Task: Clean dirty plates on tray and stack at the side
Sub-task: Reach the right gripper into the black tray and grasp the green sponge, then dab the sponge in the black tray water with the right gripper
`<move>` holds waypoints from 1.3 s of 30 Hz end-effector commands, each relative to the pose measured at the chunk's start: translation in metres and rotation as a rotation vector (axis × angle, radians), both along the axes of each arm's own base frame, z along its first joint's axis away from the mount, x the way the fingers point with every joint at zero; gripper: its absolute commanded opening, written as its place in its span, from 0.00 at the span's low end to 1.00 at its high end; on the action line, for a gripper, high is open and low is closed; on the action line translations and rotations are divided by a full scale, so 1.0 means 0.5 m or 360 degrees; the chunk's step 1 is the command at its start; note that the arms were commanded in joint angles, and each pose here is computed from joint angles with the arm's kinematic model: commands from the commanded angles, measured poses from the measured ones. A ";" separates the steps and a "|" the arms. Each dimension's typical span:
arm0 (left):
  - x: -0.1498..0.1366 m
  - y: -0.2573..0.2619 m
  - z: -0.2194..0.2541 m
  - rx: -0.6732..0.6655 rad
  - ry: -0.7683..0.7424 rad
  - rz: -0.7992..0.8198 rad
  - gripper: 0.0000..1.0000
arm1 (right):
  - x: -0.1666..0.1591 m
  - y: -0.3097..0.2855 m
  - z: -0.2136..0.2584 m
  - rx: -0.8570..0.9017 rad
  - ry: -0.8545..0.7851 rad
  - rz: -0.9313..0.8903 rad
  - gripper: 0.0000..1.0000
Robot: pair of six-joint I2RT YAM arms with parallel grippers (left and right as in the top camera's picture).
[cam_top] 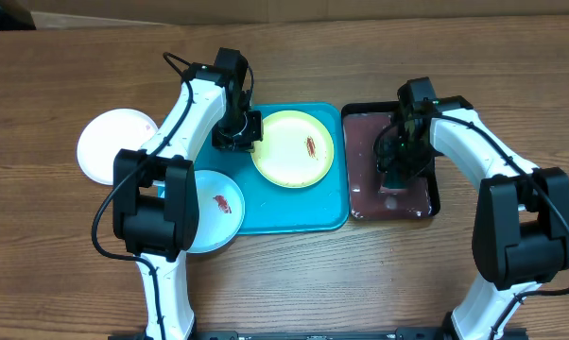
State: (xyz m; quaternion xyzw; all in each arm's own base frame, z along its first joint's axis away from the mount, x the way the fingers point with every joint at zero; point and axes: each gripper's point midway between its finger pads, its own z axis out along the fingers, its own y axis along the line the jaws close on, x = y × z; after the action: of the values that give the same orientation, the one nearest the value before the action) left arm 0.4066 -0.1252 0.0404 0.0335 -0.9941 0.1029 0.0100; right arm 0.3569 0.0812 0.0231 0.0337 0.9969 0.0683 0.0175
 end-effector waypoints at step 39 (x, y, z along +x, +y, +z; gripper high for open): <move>0.009 0.030 -0.057 0.0167 -0.0053 0.0045 0.23 | -0.005 0.013 -0.011 0.0049 -0.0014 0.0026 0.27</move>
State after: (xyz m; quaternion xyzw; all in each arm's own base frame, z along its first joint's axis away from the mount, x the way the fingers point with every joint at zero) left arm 0.4150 -0.1095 0.0211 0.0443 -0.9971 0.0587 -0.0190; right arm 0.3566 0.0848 0.0175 0.0284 0.9962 0.0796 0.0215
